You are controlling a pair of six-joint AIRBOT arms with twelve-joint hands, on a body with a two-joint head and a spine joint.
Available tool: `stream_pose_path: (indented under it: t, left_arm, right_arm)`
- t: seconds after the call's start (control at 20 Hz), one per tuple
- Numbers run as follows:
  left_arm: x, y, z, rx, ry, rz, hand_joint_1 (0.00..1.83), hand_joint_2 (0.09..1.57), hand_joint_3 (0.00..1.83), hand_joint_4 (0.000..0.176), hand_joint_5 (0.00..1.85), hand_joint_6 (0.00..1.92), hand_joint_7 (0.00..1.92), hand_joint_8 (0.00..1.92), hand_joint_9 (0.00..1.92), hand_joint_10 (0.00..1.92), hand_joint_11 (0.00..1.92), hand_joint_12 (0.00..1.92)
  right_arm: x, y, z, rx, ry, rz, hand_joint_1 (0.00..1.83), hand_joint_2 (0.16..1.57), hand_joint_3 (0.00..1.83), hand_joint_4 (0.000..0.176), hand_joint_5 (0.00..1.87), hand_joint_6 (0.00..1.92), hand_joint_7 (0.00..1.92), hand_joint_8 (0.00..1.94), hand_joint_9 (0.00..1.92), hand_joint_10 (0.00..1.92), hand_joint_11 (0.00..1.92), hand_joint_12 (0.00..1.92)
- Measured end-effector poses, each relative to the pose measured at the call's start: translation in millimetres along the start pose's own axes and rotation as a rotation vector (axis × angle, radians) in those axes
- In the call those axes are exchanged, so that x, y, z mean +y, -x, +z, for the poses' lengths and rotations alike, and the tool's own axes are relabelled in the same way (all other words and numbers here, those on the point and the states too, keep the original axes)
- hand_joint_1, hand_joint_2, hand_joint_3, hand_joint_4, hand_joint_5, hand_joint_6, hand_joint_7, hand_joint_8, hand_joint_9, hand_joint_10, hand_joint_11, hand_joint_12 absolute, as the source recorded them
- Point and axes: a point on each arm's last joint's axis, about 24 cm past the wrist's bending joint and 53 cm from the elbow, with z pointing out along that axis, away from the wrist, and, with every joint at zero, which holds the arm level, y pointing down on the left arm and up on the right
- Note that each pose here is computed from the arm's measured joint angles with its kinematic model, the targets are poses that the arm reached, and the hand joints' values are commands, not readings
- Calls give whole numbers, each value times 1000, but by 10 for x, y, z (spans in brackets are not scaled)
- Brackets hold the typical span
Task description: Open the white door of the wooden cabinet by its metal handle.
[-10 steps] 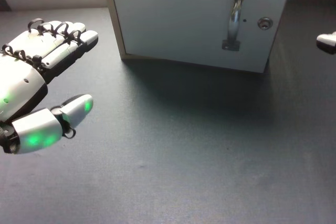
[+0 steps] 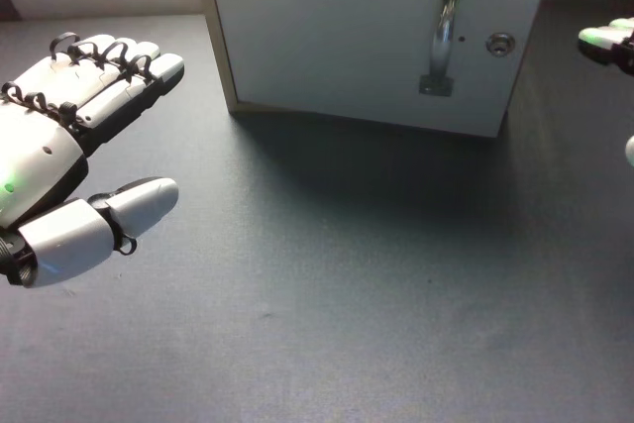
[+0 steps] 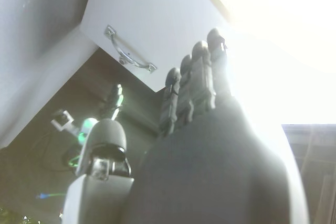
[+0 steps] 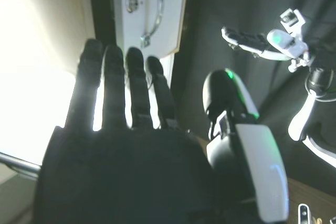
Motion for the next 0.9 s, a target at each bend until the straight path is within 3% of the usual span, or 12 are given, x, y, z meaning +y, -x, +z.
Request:
stream_pose_path:
  t: [0.3,0.55,0.9]
  left_arm:
    - [-5,-4,-1,1,-2,-11,0,1433,0,0,39,1,12,0,27,3,24,125]
    - [-5,-6,1,2,-3,-12,0,1433,0,0,41,2,13,2,28,3,35,134]
    - [-2,0,1,-1,-1,-15,0,1441,2,0,34,0,8,0,22,0,23,136]
  right_arm:
    - [-114,123,133,-15,-32,-25,327,1466,0,0,21,0,2,0,0,0,0,0]
    - [-161,82,189,-3,-46,-30,320,1473,0,0,5,1,0,0,0,0,0,0]
    - [-147,99,377,-1,-38,-54,168,1454,0,0,0,0,0,0,0,0,0,0]
